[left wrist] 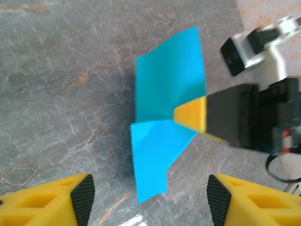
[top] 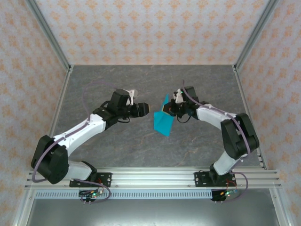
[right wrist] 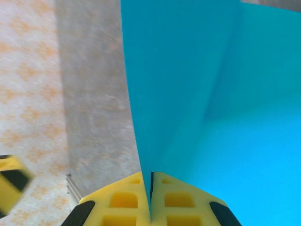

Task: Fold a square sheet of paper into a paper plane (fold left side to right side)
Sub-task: Turn over the paper at the center of the table.

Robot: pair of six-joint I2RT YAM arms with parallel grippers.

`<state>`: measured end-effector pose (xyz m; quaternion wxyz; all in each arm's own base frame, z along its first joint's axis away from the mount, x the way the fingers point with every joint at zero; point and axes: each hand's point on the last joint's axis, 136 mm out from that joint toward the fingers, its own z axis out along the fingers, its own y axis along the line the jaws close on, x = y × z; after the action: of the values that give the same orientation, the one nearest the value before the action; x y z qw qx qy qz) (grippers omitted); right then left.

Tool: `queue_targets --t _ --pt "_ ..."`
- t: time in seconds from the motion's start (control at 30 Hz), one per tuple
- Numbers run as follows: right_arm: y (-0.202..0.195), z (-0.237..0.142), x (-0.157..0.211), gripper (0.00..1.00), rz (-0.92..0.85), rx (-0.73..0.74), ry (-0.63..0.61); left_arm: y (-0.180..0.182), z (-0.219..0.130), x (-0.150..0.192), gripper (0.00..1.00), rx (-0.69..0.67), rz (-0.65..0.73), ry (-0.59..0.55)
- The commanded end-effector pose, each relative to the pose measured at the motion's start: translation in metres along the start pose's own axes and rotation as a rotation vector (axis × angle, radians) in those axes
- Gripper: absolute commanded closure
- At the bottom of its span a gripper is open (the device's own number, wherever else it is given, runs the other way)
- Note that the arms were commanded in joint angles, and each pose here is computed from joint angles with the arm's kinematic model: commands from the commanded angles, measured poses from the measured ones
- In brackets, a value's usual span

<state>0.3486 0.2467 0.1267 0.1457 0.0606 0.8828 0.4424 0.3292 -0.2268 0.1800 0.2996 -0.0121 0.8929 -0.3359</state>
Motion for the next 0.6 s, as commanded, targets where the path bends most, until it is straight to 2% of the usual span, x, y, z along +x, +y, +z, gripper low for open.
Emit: queue_targets --t 0.0,0.1,0.23,0.4,0.57 --pt "0.066 -0.049 -0.034 0.98 -0.117 -0.138 -0.112 -0.038 -0.04 -0.037 0.27 0.111 -0.019 -0.094" --pt "0.108 -0.086 -0.052 0.98 -0.162 -0.236 -0.181 -0.074 -0.072 -0.064 0.17 0.241 -0.029 -0.168" --pt "0.178 -0.132 -0.058 0.98 -0.249 -0.403 -0.227 -0.124 -0.108 -0.093 0.07 0.432 -0.031 -0.243" --pt "0.237 -0.173 -0.053 0.98 -0.314 -0.568 -0.245 -0.17 -0.134 -0.116 0.06 0.648 -0.041 -0.276" --pt "0.272 -0.199 -0.042 0.97 -0.358 -0.668 -0.255 -0.183 -0.141 -0.125 0.08 0.707 -0.059 -0.279"
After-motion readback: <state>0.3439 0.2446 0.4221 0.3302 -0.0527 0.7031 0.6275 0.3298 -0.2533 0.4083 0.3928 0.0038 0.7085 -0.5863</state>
